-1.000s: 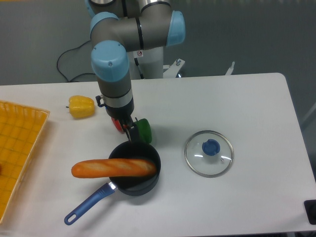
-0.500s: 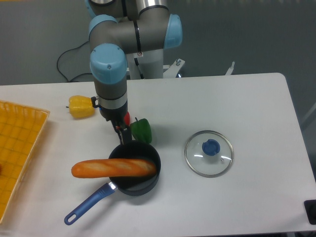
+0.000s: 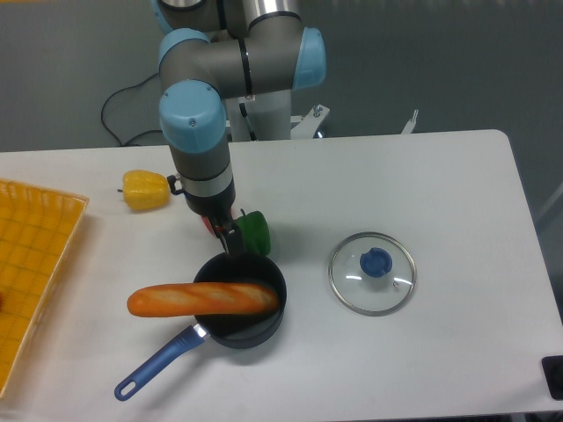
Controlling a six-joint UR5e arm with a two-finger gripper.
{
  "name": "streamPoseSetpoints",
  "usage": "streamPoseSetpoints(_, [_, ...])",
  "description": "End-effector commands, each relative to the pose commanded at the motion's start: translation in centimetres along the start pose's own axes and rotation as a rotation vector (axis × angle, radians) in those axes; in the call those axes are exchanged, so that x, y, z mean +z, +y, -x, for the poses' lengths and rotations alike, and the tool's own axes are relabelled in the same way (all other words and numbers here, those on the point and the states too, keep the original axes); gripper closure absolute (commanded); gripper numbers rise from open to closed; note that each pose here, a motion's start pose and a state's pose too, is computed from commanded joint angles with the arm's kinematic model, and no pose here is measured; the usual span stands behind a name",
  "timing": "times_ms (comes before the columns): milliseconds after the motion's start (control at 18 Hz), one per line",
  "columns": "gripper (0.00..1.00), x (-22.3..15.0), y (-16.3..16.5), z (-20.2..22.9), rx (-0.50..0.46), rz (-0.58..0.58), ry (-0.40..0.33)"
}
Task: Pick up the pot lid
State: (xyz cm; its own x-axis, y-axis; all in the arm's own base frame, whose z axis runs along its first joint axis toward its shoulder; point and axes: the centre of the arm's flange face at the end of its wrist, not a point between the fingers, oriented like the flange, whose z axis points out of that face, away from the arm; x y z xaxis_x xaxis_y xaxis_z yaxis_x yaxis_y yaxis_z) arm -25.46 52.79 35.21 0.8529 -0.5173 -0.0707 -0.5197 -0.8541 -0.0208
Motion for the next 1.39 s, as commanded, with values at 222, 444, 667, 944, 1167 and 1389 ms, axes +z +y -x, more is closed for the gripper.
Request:
streamPoseSetpoints(222, [0.0, -0.5, 2.0, 1.8, -0.022, 0.032, -0.02])
streamPoseSetpoints(444, [0.0, 0.1, 4.3, 3.0, 0.034, 0.043, -0.009])
streamPoseSetpoints(667, [0.0, 0.9, 5.0, 3.6, 0.027, 0.074, -0.004])
streamPoseSetpoints(944, [0.0, 2.4, 7.2, 4.8, -0.008, 0.084, 0.02])
streamPoseSetpoints(1167, [0.0, 3.9, 8.9, 6.0, -0.002, 0.087, 0.041])
streamPoseSetpoints(1389, [0.0, 4.2, 10.4, 6.5, -0.006, 0.084, 0.05])
